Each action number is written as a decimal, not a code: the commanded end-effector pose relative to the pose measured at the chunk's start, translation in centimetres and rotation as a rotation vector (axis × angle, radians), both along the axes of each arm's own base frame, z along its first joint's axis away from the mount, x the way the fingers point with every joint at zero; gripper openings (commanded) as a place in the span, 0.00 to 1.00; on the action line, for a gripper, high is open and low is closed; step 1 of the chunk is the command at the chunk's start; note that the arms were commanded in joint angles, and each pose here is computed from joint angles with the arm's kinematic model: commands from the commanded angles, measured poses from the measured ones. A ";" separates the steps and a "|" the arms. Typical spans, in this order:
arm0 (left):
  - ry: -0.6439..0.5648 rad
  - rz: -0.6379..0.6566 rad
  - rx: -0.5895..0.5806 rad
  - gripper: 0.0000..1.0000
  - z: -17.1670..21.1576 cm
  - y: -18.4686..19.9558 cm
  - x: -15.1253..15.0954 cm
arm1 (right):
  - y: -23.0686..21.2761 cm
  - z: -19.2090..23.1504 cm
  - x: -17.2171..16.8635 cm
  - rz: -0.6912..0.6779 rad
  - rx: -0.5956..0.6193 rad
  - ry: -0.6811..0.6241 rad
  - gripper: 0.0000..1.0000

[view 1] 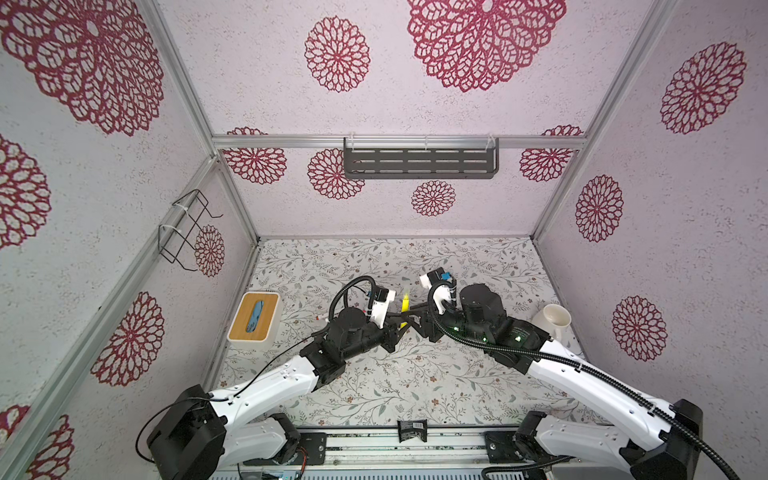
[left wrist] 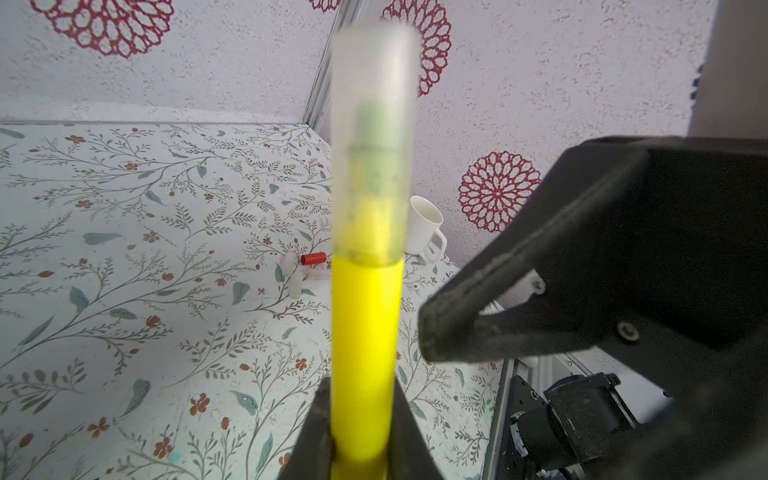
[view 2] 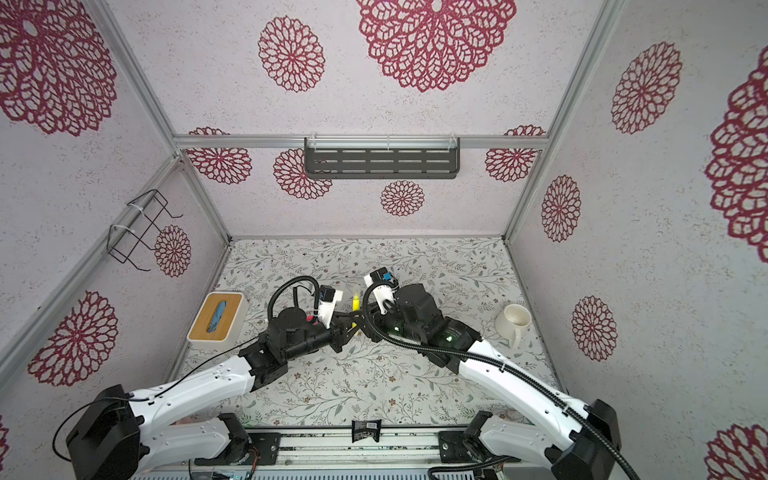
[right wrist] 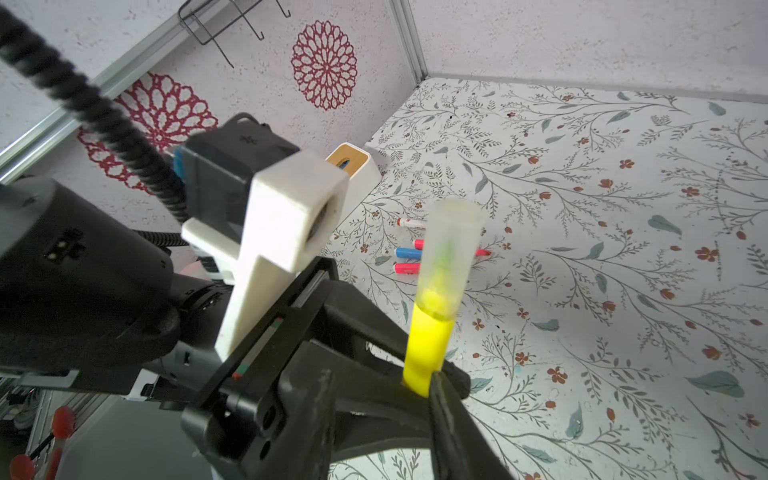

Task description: Insert the pens into the pen caps

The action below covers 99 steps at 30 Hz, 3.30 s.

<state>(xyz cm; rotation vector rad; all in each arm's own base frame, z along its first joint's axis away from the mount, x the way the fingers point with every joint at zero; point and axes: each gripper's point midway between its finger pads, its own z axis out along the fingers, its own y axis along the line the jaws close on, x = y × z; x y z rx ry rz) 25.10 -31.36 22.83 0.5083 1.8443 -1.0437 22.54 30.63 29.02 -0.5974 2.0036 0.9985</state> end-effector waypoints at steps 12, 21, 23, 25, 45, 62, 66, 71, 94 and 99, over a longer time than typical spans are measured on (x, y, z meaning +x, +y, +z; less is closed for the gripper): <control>-0.041 -0.018 -0.045 0.00 1.8 -0.7 -0.4 | 0.1 -0.3 2.3 -0.071 0.039 0.008 0.38; -0.040 -0.027 -0.047 0.00 1.9 -1.1 -0.3 | 0.9 -1.0 2.1 -0.037 0.046 0.037 0.12; -0.040 -0.016 -0.044 0.05 1.8 -0.9 -0.2 | 0.6 -1.0 2.3 -0.055 0.042 0.035 0.06; -0.029 0.005 -0.032 0.20 1.4 -0.8 0.1 | 0.1 -1.0 2.7 -0.084 0.038 0.037 0.06; -0.001 0.302 0.185 0.56 -1.9 5.9 1.3 | -12.4 -11.6 16.7 -0.489 -0.456 0.340 0.04; -0.018 0.326 0.159 0.55 -0.9 6.7 1.0 | -14.7 -19.3 28.7 -0.554 -0.765 0.440 0.01; -0.018 0.333 0.144 0.55 -0.9 7.0 0.8 | -14.9 -20.2 30.6 -0.568 -0.776 0.448 0.01; -0.018 0.335 0.141 0.55 -0.6 7.2 0.6 | -15.7 -21.1 32.2 -0.615 -0.778 0.443 0.01; -0.023 0.353 0.114 0.55 0.1 8.2 0.1 | -17.6 -21.4 35.7 -0.715 -0.715 0.403 0.42; -0.021 0.356 0.112 0.55 0.1 8.3 0.0 | -17.6 -17.7 35.7 -0.746 -0.665 0.359 0.47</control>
